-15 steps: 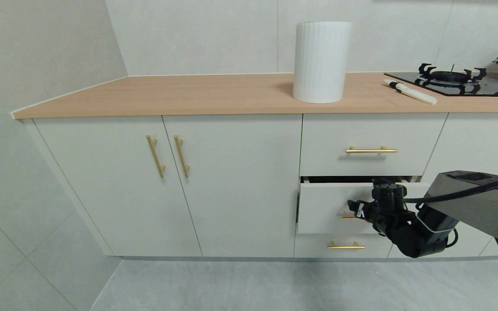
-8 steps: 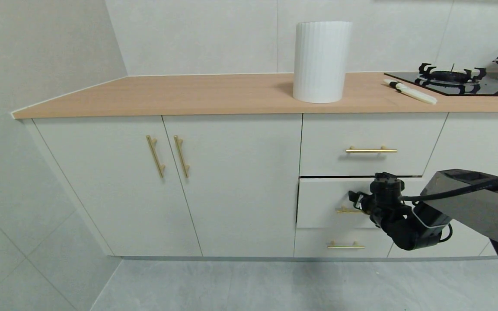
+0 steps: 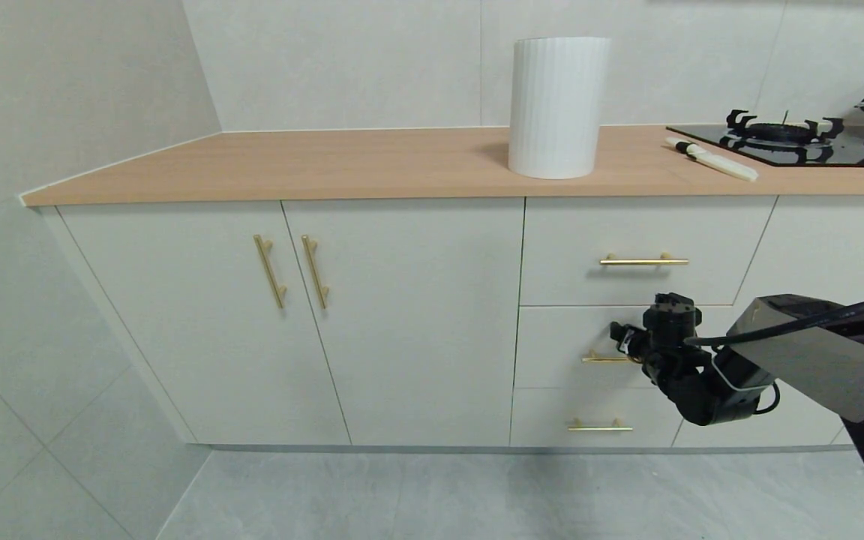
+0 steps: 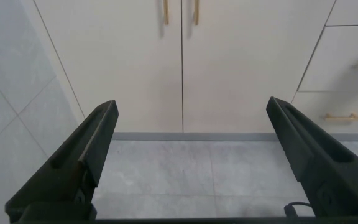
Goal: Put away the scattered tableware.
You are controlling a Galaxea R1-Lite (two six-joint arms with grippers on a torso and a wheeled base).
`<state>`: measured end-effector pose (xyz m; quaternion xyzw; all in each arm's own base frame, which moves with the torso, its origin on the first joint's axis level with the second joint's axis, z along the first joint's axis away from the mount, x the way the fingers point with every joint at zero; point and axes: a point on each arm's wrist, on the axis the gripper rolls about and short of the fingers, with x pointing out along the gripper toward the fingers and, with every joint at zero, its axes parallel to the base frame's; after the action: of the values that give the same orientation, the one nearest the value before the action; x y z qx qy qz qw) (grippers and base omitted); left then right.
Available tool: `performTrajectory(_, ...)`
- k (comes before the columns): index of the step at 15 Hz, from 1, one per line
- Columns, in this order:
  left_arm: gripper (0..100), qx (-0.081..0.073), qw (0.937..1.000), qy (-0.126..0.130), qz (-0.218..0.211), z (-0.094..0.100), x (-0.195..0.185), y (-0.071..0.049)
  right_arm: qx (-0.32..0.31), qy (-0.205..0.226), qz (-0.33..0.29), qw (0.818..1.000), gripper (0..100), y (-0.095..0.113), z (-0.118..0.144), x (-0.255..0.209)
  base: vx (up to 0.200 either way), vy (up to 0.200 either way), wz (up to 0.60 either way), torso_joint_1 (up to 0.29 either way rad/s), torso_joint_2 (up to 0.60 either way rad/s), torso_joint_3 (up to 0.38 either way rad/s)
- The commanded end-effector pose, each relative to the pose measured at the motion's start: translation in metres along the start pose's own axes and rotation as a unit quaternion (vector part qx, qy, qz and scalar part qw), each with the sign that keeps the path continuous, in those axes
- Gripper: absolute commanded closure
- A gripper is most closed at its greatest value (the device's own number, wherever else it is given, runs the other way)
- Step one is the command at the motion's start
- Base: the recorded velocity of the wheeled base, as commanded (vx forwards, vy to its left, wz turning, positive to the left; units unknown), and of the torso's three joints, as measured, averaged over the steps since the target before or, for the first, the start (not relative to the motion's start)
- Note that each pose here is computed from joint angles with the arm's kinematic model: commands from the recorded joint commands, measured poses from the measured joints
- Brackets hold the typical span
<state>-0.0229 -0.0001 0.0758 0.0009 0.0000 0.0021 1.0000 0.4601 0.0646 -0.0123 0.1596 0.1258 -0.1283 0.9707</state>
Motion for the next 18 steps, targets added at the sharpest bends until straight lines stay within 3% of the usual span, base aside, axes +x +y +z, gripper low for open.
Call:
performTrajectory(1,0,0.000,1.0000,0.001,-0.001,0.000,0.000,0.000,0.003,-0.008,0.000,1.000,0,0.000,0.002,0.003,0.000,0.000,0.00,0.000,0.00,0.000)
performTrajectory(11,0,0.000,1.0000,0.001,0.000,0.000,0.000,0.000,0.005,-0.020,-0.013,1.000,0,0.000,0.010,0.001,0.000,0.000,0.00,0.000,0.00,0.000)
performTrajectory(16,0,0.000,1.0000,0.001,0.000,0.000,0.000,0.000,0.000,0.002,0.029,1.000,0,-0.012,0.069,-0.100,0.000,0.000,0.00,0.000,0.00,0.000)
performTrajectory(18,0,0.000,1.0000,0.000,-0.001,0.000,0.000,0.000,-0.004,-0.021,0.036,0.999,0,-0.021,0.097,-0.150,0.000,0.000,0.00,0.000,0.00,0.000)
